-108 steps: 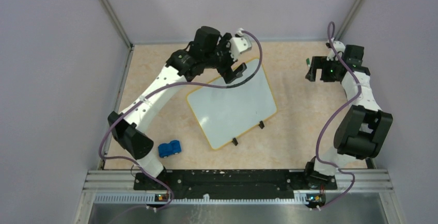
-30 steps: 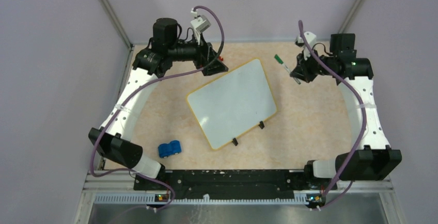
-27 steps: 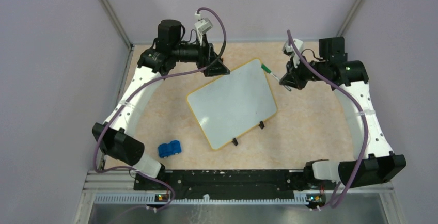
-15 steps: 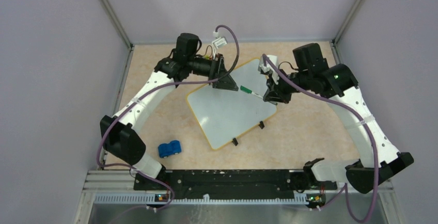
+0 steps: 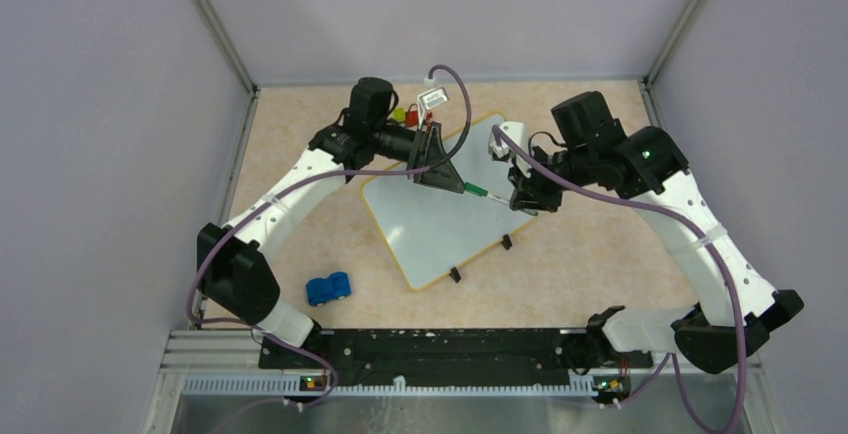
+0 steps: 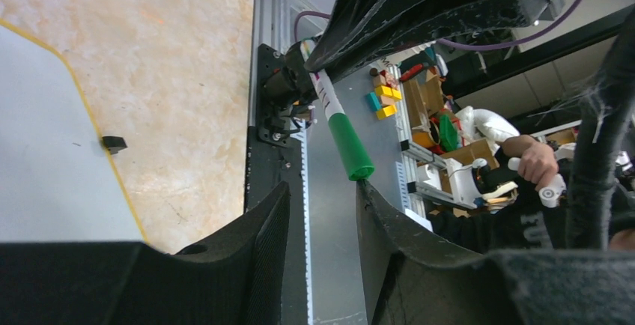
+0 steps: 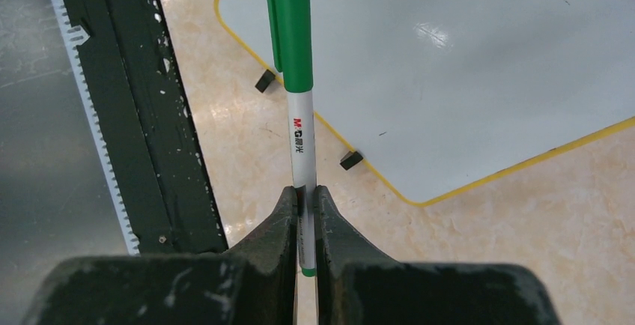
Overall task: Write a sentence on the whiteboard
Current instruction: Pass from the right arm to the left, then open the pen cap from the whiteboard marker, then place the pen cap at the center of the board.
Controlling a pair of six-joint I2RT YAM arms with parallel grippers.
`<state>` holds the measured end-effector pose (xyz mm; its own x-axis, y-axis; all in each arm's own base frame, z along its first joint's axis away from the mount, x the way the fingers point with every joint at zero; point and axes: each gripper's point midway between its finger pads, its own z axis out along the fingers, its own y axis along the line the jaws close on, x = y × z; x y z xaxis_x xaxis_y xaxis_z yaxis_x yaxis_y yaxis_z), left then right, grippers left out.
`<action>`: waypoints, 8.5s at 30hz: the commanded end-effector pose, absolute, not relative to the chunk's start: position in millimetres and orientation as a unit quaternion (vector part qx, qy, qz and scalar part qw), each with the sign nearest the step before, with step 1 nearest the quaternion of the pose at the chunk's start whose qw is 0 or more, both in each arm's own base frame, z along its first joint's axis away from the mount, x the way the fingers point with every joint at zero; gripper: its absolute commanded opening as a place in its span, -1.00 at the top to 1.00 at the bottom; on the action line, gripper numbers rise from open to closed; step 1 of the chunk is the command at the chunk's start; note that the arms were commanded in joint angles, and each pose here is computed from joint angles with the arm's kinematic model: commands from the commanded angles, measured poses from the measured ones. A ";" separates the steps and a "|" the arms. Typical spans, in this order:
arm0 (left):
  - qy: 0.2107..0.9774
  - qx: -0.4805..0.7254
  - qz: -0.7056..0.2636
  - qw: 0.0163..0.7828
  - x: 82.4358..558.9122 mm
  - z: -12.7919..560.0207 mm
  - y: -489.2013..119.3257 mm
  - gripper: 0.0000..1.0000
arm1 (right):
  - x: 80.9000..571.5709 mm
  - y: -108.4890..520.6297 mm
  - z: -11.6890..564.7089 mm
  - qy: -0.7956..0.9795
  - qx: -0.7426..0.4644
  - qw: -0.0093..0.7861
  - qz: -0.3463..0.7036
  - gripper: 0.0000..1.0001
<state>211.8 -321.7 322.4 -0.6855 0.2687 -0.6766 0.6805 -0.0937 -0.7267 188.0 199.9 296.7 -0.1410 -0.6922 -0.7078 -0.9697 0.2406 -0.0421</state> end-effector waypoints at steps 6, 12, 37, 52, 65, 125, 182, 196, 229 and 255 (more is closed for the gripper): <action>0.605 0.395 -0.674 0.153 185.8 347.3 -316.7 -0.06 | 204.3 205.6 315.6 0.702 -0.579 0.368 0.192 1.00; 0.621 0.385 -0.660 0.173 195.5 343.3 -318.9 -0.06 | 201.0 206.3 315.4 0.701 -0.580 0.363 0.199 1.00; 0.648 0.367 -0.644 0.177 206.2 328.2 -330.9 0.13 | 196.6 216.2 292.1 0.708 -0.599 0.320 0.191 1.00; 0.654 0.362 -0.644 0.163 204.6 318.0 -336.4 0.39 | 196.1 222.0 295.3 0.704 -0.605 0.320 0.193 1.00; 0.640 0.369 -0.651 0.174 207.8 322.1 -333.1 1.00 | 200.4 233.3 330.5 0.690 -0.566 0.395 0.218 -0.16; 0.520 0.309 -0.708 0.363 235.7 403.4 -273.3 1.00 | 216.8 279.5 409.6 0.645 -0.341 0.381 0.568 0.38; 0.519 0.323 -0.713 0.344 230.1 396.7 -286.7 1.00 | 228.6 282.8 416.1 0.646 -0.335 0.399 0.557 0.86; 0.544 0.280 -0.688 0.391 259.6 395.3 -250.4 1.00 | 233.9 253.6 420.0 0.651 -0.328 0.419 0.542 1.00; 0.958 0.148 -0.050 0.240 365.3 124.3 20.1 0.85 | 271.3 143.9 336.5 0.741 -0.269 0.449 0.420 1.00; 0.979 0.139 -0.030 0.145 364.9 22.2 35.0 0.46 | 269.9 145.0 325.3 0.746 -0.271 0.437 0.423 1.00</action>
